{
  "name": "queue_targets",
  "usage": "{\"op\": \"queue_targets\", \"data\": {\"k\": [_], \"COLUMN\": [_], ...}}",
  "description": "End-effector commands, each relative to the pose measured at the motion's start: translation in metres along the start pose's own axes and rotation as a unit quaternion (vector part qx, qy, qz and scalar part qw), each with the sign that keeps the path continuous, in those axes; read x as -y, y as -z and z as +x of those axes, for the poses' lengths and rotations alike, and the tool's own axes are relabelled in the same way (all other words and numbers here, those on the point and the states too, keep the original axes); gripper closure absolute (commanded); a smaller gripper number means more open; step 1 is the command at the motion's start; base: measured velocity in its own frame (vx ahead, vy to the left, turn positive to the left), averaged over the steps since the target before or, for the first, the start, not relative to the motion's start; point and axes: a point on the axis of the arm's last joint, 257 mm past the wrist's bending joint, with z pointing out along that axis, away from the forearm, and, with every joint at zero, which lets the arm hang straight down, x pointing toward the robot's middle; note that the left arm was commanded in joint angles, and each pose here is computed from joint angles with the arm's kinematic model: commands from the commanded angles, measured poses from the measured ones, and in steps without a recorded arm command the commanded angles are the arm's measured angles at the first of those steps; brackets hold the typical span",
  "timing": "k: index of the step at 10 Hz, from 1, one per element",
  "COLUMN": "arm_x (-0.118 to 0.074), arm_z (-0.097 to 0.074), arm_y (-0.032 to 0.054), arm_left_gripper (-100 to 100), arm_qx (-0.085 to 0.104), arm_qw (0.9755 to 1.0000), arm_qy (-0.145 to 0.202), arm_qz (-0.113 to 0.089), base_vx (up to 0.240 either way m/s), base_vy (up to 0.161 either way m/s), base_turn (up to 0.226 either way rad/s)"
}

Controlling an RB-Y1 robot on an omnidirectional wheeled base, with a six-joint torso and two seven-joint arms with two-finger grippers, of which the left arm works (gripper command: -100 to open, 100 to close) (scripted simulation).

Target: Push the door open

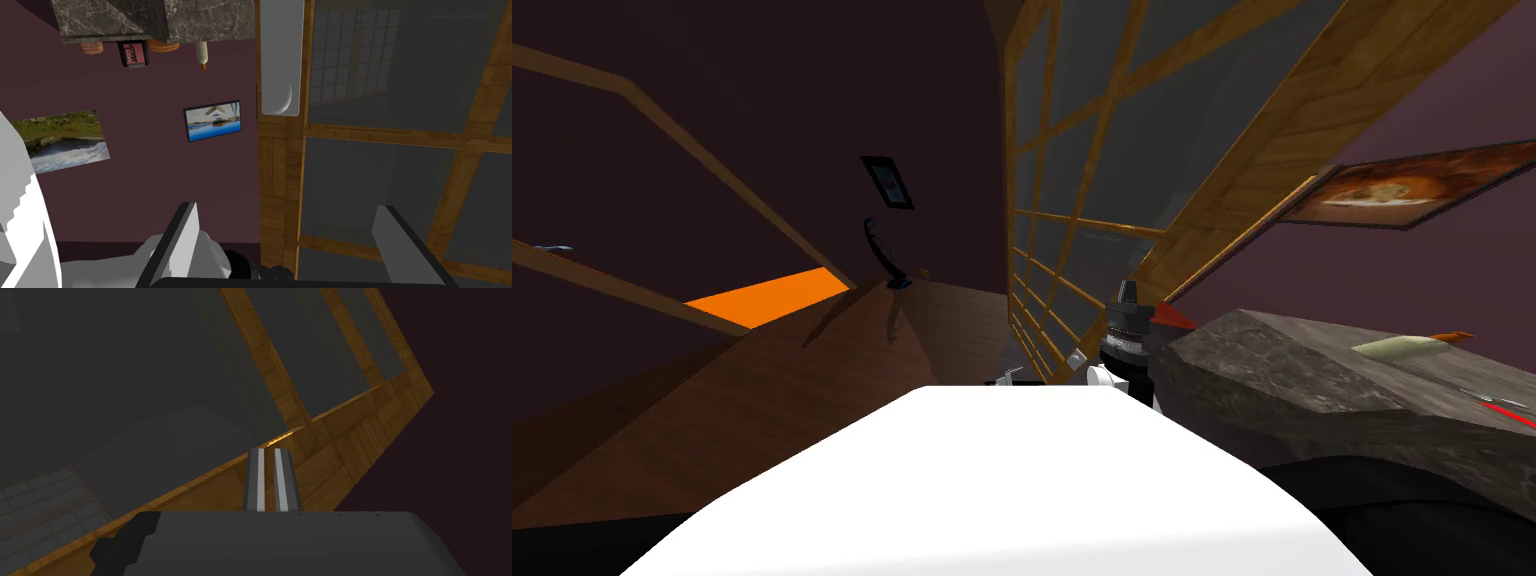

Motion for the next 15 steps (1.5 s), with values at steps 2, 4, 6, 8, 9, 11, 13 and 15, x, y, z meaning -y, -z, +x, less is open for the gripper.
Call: {"op": "queue_targets", "data": {"k": [2, 4, 6, 8, 9, 11, 13, 15], "arm_x": [0.003, 0.005, 0.007, 0.005, 0.004, 0.003, 0.002, 0.002], "arm_z": [-0.002, -0.003, -0.006, -0.002, -0.001, 0.0, 0.001, 0.0], "arm_y": [-0.0048, -0.0097, -0.0142, -0.0111, -0.0109, -0.0118, -0.0148, -0.0199], "arm_left_gripper": [-100, -100, -100, -100, -100, -100, -100, -100], "arm_qx": [0.002, 0.005, 0.008, 0.002, 0.001, -0.002, -0.003, -0.002], "arm_qw": [0.9999, 0.9996, 0.9994, 0.9995, 0.9995, 0.9996, 0.9996, 0.9997], "arm_qy": [0.002, 0.003, 0.004, 0.003, 0.002, 0.001, 0.001, 0.001], "arm_qz": [0.014, 0.026, 0.035, 0.032, 0.031, 0.03, 0.028, 0.025], "base_vx": [-0.035, -0.043, -0.041, -0.008, 0.029, 0.074, 0.052, 0.04], "base_vy": [-0.082, -0.065, -0.076, -0.072, -0.188, -0.218, -0.22, -0.214], "base_turn": [0.305, 0.305, 0.281, 0.019, 0.036, -0.025, -0.035, -0.019]}}
